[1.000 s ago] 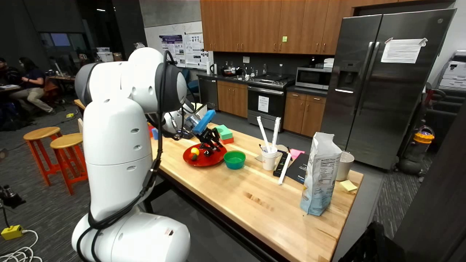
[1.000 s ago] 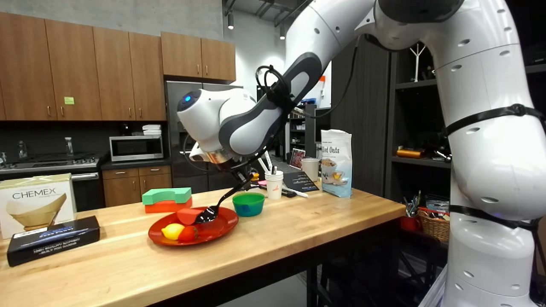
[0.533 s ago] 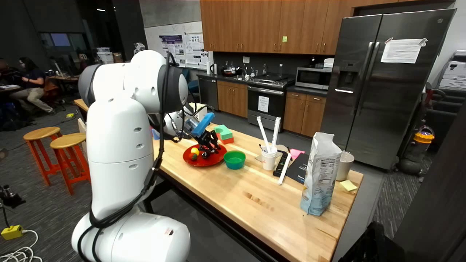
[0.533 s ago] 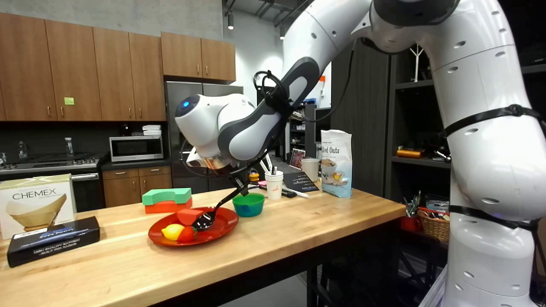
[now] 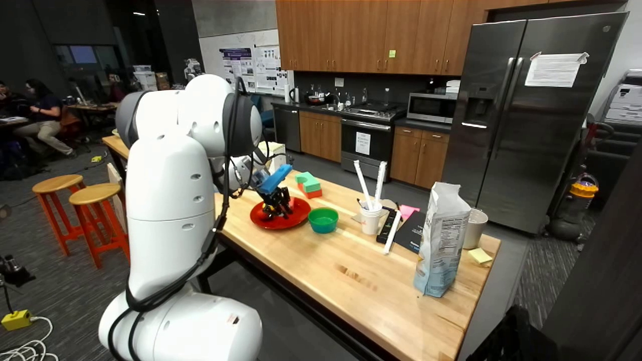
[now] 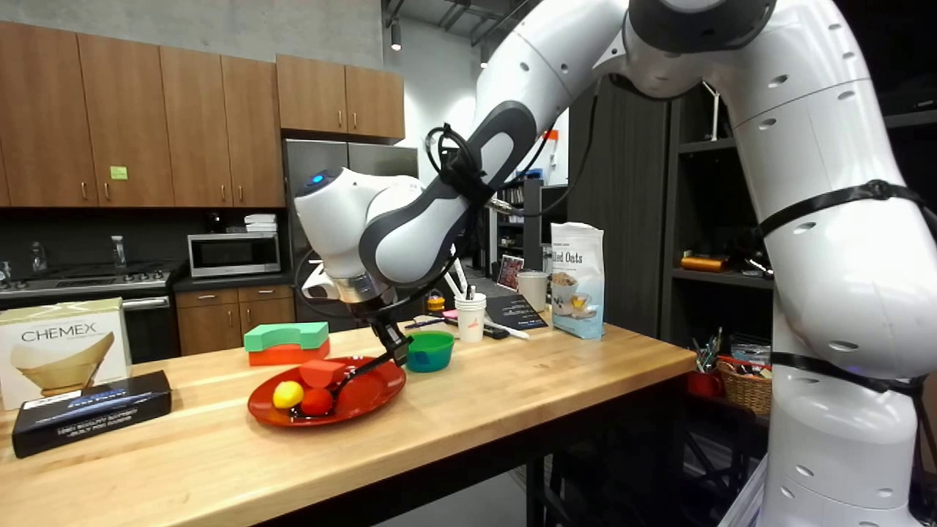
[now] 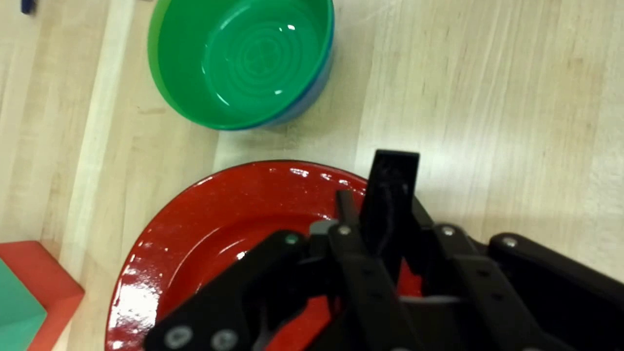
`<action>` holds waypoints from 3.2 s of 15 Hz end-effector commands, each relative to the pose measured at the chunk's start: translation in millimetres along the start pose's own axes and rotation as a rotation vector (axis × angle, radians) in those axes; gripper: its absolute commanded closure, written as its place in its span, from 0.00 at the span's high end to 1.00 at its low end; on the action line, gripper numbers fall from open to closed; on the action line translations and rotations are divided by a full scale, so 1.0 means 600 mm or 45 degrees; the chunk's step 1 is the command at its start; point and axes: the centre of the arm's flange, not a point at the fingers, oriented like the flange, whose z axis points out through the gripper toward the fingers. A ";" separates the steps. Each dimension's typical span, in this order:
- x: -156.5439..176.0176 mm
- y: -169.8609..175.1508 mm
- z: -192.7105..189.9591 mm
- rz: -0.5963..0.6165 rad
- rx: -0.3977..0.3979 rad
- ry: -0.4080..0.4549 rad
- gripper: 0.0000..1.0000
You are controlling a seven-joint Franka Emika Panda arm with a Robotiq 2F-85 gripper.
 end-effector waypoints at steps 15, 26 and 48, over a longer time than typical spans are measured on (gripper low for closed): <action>-0.112 0.039 -0.043 0.308 0.342 0.302 0.06; -0.213 0.023 -0.081 0.395 0.304 0.190 0.06; -0.366 0.007 0.010 0.747 0.367 0.009 0.06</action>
